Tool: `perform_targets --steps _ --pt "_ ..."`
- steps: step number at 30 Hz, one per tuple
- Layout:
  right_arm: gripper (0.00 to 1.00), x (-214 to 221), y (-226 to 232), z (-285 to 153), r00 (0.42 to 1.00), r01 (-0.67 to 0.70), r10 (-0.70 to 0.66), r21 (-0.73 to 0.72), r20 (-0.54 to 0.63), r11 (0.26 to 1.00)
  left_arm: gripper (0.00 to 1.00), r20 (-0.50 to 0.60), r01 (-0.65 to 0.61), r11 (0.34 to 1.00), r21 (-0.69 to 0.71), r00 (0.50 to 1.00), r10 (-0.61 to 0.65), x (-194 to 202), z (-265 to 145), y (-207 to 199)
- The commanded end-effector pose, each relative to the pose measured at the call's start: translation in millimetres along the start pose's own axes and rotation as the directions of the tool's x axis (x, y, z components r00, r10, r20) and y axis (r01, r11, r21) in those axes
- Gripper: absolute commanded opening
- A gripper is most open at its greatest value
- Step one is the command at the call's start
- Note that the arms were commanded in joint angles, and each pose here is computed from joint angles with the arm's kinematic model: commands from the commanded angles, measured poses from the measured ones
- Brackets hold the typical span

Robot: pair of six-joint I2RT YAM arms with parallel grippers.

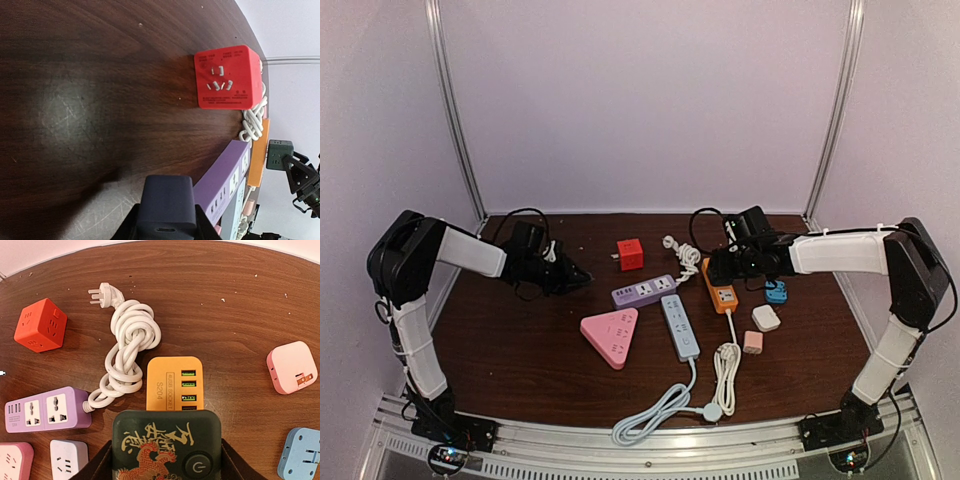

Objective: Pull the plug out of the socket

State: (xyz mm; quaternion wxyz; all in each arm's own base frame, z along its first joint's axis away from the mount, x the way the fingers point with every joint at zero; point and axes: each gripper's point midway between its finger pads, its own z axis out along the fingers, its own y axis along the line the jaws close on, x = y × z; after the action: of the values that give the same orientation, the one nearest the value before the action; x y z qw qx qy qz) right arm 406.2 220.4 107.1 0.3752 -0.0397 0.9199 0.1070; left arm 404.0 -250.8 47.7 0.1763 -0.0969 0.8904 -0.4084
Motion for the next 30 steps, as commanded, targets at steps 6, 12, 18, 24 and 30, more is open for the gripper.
perform_targets --steps 6,12,18,24,30 --pt "0.38 -24 12 -10 0.998 -0.01 0.013 -0.043 0.069 0.999 0.27 0.004 0.003 0.999 -0.048 1.0 -0.003 1 0 17" --pt "0.38 -24 13 -9 0.998 -0.01 0.013 -0.046 0.067 0.999 0.33 0.001 0.003 0.998 -0.066 1.0 -0.003 2 0 20" --pt "0.38 -24 13 -9 0.998 -0.009 0.012 -0.047 0.066 0.999 0.45 0.0 0.004 0.996 -0.084 1.0 -0.004 3 -1 23" --pt "0.39 -25 14 -9 0.998 -0.007 0.01 -0.048 0.063 0.999 0.57 0.013 -0.006 0.994 -0.11 1.0 0.007 -1 -6 24" --pt "0.39 -23 15 -8 0.999 0.0 0.003 -0.053 0.05 0.999 0.65 0.034 -0.044 0.988 -0.146 0.998 0.049 -8 -18 18"
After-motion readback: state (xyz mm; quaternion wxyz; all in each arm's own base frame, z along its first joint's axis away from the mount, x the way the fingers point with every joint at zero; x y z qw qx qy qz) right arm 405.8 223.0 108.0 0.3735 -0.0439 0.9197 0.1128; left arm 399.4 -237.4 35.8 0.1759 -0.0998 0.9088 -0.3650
